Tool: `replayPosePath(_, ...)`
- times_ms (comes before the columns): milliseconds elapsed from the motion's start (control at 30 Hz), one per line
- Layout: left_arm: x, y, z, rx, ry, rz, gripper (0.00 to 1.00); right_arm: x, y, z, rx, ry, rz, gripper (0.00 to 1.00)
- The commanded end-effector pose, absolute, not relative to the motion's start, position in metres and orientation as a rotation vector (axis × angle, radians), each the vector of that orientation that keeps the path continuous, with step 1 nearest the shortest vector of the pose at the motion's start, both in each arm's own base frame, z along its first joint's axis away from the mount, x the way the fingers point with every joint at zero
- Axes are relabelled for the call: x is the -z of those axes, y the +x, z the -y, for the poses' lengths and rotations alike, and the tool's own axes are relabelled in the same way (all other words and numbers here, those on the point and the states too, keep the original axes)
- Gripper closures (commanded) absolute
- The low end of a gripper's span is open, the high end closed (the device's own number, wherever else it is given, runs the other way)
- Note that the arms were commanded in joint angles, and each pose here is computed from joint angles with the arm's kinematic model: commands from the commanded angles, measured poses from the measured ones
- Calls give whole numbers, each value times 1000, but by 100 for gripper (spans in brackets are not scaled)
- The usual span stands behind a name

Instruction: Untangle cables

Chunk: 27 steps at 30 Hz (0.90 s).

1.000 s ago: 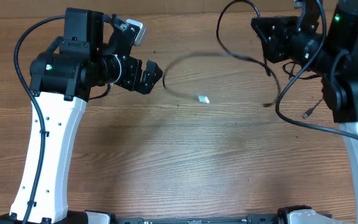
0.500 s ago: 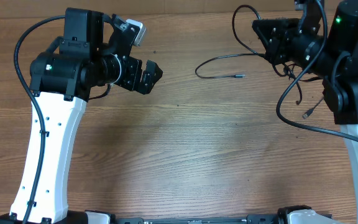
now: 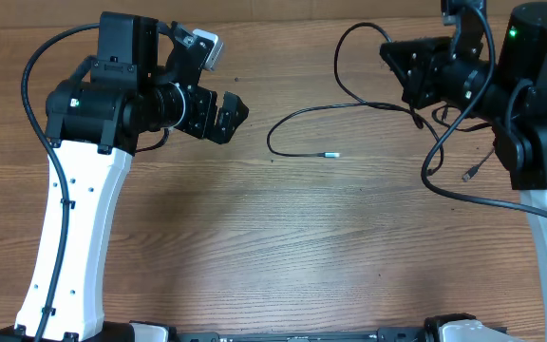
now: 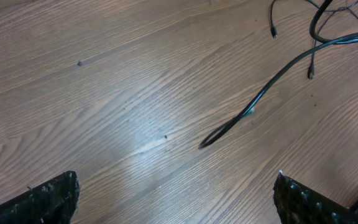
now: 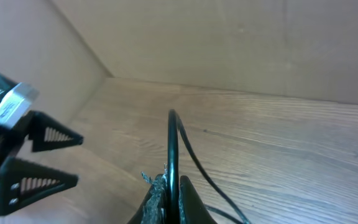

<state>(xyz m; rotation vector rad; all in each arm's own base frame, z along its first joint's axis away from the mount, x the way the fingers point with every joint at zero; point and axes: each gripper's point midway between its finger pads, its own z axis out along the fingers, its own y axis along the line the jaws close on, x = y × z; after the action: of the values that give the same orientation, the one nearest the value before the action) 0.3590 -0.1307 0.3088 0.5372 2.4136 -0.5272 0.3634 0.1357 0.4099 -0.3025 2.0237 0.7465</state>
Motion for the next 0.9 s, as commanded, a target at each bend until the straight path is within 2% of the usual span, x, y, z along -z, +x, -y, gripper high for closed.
replayPosePath(0,-320,357,131,520,538,-2383,0,-426,346,-148,-827,-402,-1967,96)
replayPosePath(200,-338,377,134,499,545,-2266,0,-431,331,-164,-965,-492,-1937,96)
replayPosePath(433,-346,371,153,648,596,-2218,0,-441,318,-175,-1063,-570,-1884,96)
replayPosePath(733,-307,378,160,711,593,-2346,0,-458,306,-185,-1158,-667,-1792,96)
replayPosePath(867,-295,379,179,878,631,-2353,0,-460,301,-188,-1189,-692,-1777,96)
